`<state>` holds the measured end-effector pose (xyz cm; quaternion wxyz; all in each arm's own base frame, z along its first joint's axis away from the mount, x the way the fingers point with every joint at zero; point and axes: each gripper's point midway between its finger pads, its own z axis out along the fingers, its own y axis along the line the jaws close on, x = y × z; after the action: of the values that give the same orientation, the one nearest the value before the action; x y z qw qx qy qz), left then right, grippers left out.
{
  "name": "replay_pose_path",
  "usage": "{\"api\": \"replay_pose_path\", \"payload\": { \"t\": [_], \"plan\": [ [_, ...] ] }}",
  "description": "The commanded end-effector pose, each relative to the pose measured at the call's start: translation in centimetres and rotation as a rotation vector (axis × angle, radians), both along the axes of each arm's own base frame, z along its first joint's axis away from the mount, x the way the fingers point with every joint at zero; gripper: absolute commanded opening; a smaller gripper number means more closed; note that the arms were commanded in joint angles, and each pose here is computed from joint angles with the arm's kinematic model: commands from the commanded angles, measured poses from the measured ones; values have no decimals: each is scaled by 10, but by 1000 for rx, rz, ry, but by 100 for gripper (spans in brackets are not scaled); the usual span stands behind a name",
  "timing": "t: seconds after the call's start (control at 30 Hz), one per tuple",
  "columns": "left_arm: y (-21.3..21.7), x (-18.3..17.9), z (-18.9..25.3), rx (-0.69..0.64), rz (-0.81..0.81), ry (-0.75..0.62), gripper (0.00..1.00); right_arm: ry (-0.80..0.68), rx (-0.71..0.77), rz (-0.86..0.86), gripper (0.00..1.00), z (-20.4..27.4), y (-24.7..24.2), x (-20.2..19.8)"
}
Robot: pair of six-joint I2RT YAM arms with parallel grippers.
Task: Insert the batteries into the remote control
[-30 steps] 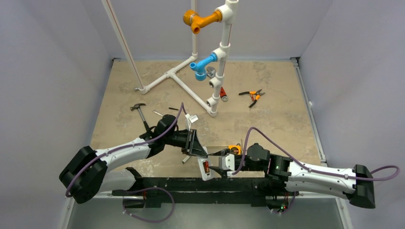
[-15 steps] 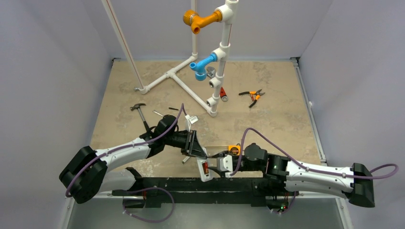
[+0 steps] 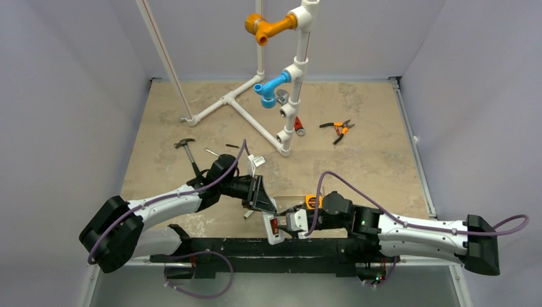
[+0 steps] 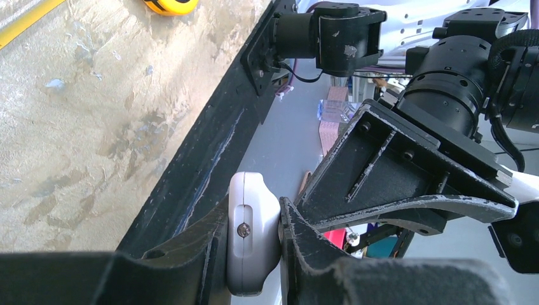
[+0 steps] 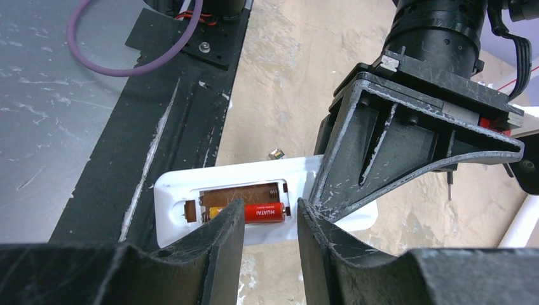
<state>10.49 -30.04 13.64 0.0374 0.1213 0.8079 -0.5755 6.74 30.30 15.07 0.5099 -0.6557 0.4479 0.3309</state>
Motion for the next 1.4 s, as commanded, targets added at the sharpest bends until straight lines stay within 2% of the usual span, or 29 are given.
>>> {"api": "replay_pose_path", "payload": {
  "t": [0.0,0.43,0.77,1.37],
  "plan": [
    [-5,4,15,-45,-24,-50,0,-29,92,41,34,32,13,-4],
    [-5,4,14,-37,-29,-48,0,-17,51,63,24,23,11,-8],
    [-3,3,16,-40,-25,-55,0,18,-1,104,11,15,12,-15],
    [-2,2,24,-49,-20,-70,0,62,-64,116,9,-6,10,-20]
  ]
}}
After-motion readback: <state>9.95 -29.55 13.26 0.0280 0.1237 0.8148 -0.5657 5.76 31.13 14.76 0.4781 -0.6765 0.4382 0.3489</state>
